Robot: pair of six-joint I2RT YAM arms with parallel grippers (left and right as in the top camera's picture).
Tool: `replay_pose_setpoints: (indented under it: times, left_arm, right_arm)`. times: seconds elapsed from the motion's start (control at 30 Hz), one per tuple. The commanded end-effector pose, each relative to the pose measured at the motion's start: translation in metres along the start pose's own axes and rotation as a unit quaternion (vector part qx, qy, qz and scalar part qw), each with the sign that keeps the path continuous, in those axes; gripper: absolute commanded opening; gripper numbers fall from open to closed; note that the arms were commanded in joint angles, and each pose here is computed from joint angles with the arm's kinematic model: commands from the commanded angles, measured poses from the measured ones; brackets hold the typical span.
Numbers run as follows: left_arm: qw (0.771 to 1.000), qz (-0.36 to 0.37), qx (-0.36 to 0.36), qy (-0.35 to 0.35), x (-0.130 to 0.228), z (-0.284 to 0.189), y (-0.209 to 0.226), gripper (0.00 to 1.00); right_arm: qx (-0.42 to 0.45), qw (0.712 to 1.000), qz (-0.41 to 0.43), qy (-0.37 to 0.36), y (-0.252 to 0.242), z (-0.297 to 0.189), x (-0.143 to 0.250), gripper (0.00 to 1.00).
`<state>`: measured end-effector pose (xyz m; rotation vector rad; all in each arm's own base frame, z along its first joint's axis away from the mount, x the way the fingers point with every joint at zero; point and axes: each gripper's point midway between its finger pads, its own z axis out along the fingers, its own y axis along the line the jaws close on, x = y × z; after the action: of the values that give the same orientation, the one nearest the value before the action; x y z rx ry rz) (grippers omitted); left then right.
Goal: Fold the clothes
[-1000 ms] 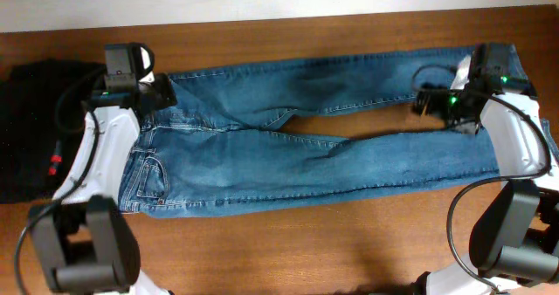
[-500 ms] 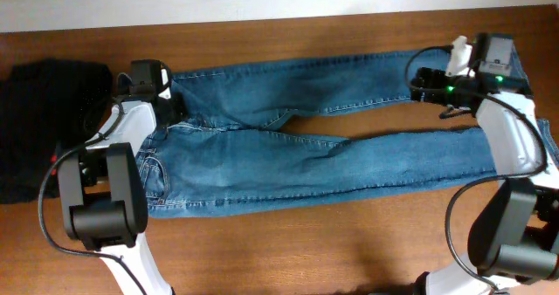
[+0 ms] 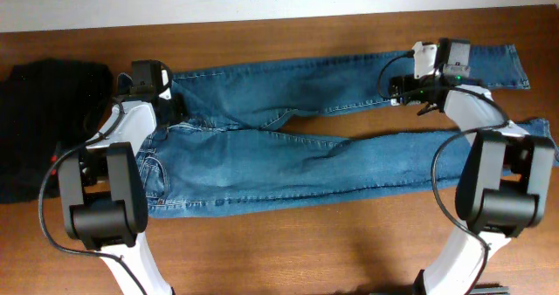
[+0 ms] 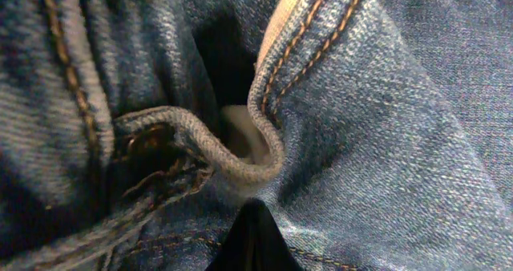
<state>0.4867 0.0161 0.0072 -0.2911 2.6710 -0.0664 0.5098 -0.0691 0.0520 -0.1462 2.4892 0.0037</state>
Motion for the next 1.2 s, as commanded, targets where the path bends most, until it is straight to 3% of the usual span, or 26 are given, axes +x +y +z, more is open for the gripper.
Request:
replay_pose_setpoints:
  times: [0.0,0.27,0.53,0.57,0.63,0.7,0.87,0.97,1.17]
  left_arm:
    - [0.999,0.004,-0.003,0.033,0.019,0.01,0.004,0.01]
    - [0.999,0.004,-0.007,0.043,0.024,0.01,0.006,0.01]
    - [0.999,0.005,-0.021,0.042,0.024,0.01,0.011,0.01]
    - [0.999,0.005,-0.027,0.041,0.023,0.01,0.012,0.01]
    - [0.999,0.005,-0.029,0.041,0.023,0.01,0.013,0.01]
    - [0.999,0.005,-0.029,0.041,0.023,0.009,0.013,0.0]
    - [0.999,0.005,-0.029,0.041,0.024,0.009,0.013,0.0]
    - [0.998,0.005,-0.03,0.046,0.026,0.009,0.014,0.0]
    - [0.998,0.006,-0.032,0.054,0.03,0.009,0.014,0.0]
  right_arm:
    - [0.024,0.999,-0.03,-0.022,-0.01,0.001,-0.014,0.99]
    - [0.047,0.996,-0.061,-0.042,-0.022,0.021,-0.017,0.99]
    - [0.07,0.997,-0.035,-0.01,-0.056,0.042,0.016,0.98]
    - [0.072,0.997,-0.031,-0.009,-0.06,0.042,0.018,0.94]
    - [0.076,0.997,-0.02,-0.004,-0.071,0.043,0.025,0.72]
    - [0.081,0.997,-0.01,0.001,-0.081,0.044,0.032,0.41]
    - [0.097,0.995,0.018,0.009,-0.11,0.042,0.048,0.24]
    - [0.107,0.993,0.04,0.01,-0.127,0.038,0.056,0.08]
    - [0.13,0.988,0.081,0.014,-0.164,0.025,0.075,0.05]
